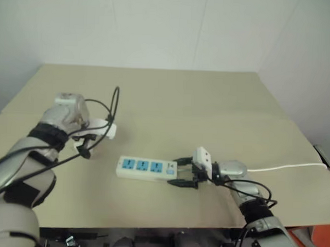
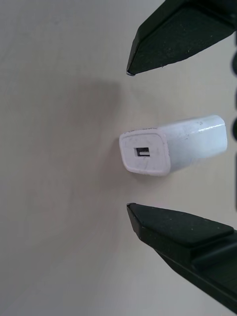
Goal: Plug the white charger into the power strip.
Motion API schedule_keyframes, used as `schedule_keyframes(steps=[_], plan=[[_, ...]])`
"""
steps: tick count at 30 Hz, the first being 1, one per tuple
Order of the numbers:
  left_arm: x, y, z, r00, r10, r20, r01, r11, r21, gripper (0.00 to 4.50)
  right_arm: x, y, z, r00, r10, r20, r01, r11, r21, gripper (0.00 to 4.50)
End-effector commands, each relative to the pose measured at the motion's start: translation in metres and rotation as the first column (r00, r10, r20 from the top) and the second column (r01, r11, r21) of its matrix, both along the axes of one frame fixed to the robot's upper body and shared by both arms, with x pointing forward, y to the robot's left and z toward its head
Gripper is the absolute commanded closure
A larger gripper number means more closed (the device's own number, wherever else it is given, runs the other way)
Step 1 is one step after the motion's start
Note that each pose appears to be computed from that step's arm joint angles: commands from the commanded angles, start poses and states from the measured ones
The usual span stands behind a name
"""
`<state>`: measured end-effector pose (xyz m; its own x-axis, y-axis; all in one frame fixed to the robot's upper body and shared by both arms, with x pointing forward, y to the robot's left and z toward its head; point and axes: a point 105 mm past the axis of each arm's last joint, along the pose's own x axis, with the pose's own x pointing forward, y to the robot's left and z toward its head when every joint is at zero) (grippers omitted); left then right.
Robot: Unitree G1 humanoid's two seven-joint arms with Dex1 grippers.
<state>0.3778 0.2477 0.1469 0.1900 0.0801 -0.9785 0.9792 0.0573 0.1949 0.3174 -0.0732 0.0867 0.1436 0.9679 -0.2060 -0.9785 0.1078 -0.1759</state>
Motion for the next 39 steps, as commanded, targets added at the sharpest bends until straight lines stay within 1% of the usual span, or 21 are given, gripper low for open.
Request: schedule_keyframes(steps=[1, 4, 9, 10, 13, 17, 19, 22, 23, 24, 25, 26, 27, 28, 29, 31, 32, 33, 35, 37, 39], plan=[[0.004, 0.002, 0.007, 0.999, -0.006, 0.032, 0.006, 1.000, 0.002, 0.83, -0.001, 0.002, 0.002, 1.000, -0.001, 0.014, 0.001, 1.000, -0.002, 1.09], [0.007, 0.002, 0.005, 0.999, -0.010, 0.045, 0.010, 1.000, 0.007, 1.73, -0.001, 0.001, 0.003, 1.000, -0.004, 0.015, 0.004, 1.000, -0.001, 1.09], [0.010, 0.003, 0.001, 0.998, -0.002, 0.057, 0.001, 1.000, 0.018, 3.37, -0.001, 0.000, 0.002, 1.000, -0.008, 0.013, 0.008, 1.000, -0.004, 1.09], [0.011, 0.003, 0.001, 0.998, -0.002, 0.058, 0.000, 1.000, 0.018, 3.47, -0.001, 0.000, 0.002, 1.000, -0.009, 0.012, 0.009, 1.000, -0.004, 1.09], [0.012, 0.003, 0.000, 0.998, -0.007, 0.065, 0.005, 1.000, 0.024, 3.47, -0.001, 0.000, 0.002, 1.000, -0.012, 0.013, 0.012, 1.000, -0.004, 1.09], [0.012, -0.007, 0.007, 0.998, -0.002, 0.061, 0.004, 0.999, -0.036, 3.47, -0.001, -0.001, 0.002, 1.000, -0.014, 0.013, 0.014, 1.000, -0.007, 1.09], [0.014, -0.021, 0.023, 0.997, 0.008, 0.072, 0.001, 0.992, -0.127, 3.47, -0.002, -0.001, 0.002, 1.000, -0.011, 0.014, 0.011, 1.000, -0.009, 1.09], [0.013, -0.047, 0.054, 0.996, 0.031, 0.087, 0.000, 0.941, -0.338, 3.47, -0.002, -0.002, 0.002, 1.000, -0.009, 0.012, 0.009, 1.000, -0.009, 1.09], [0.013, -0.062, 0.070, 0.994, 0.032, 0.109, 0.024, 0.880, -0.474, 3.47, -0.002, -0.002, 0.002, 1.000, -0.007, 0.011, 0.007, 1.000, -0.008, 1.09], [0.011, -0.077, 0.087, 0.991, 0.020, 0.135, 0.068, 0.787, -0.613, 3.47, -0.002, -0.001, 0.001, 1.000, -0.006, 0.010, 0.006, 1.000, -0.009, 1.09], [0.006, -0.091, 0.107, 0.987, 0.004, 0.161, 0.120, 0.644, -0.755, 3.47, -0.002, -0.001, 0.001, 1.000, -0.004, 0.009, 0.004, 1.000, -0.010, 1.09], [0.000, -0.098, 0.123, 0.986, -0.003, 0.168, 0.146, 0.511, -0.847, 3.47, -0.002, -0.001, 0.001, 1.000, -0.002, 0.009, 0.002, 1.000, -0.011, 1.09], [-0.010, -0.103, 0.138, 0.978, -0.036, 0.207, 0.207, 0.342, -0.917, 3.47, -0.002, -0.001, 0.001, 1.000, -0.001, 0.008, 0.001, 1.000, -0.011, 1.09], [-0.019, -0.104, 0.147, 0.963, -0.055, 0.265, 0.271, 0.206, -0.940, 3.47, -0.001, -0.001, 0.001, 1.000, -0.001, 0.009, 0.001, 1.000, -0.009, 1.09], [-0.028, -0.100, 0.149, 0.964, -0.061, 0.260, 0.266, 0.123, -0.956, 3.47, 0.000, 0.000, 0.002, 1.000, 0.000, 0.007, 0.000, 1.000, -0.005, 1.09], [-0.037, -0.095, 0.141, 0.989, -0.036, 0.145, 0.147, 0.039, -0.988, 3.47, 0.000, 0.001, 0.002, 1.000, 0.004, 0.010, -0.004, 1.000, -0.005, 1.09], [-0.039, -0.095, 0.137, 0.992, -0.016, 0.122, 0.121, -0.022, -0.992, 3.47, 0.000, 0.001, 0.001, 1.000, 0.006, 0.010, -0.006, 1.000, -0.005, 1.09], [-0.040, -0.094, 0.132, 0.998, -0.002, 0.059, 0.059, -0.088, -0.994, 3.47, -0.001, 0.002, 0.001, 1.000, 0.007, 0.010, -0.007, 1.000, -0.006, 1.09], [-0.042, -0.091, 0.127, 0.999, 0.040, 0.003, 0.013, -0.260, -0.965, 3.47, 0.000, 0.003, 0.001, 1.000, 0.006, 0.008, -0.006, 1.000, -0.003, 1.09], [-0.053, -0.090, 0.116, 1.000, 0.002, 0.025, 0.024, -0.315, -0.949, 3.47, 0.000, 0.004, 0.000, 1.000, 0.006, 0.007, -0.006, 1.000, 0.001, 1.09], [-0.060, -0.092, 0.100, 0.998, -0.024, 0.054, 0.044, -0.310, -0.950, 3.47, 0.001, 0.006, 0.000, 1.000, 0.006, 0.005, -0.006, 1.000, 0.006, 1.09]])
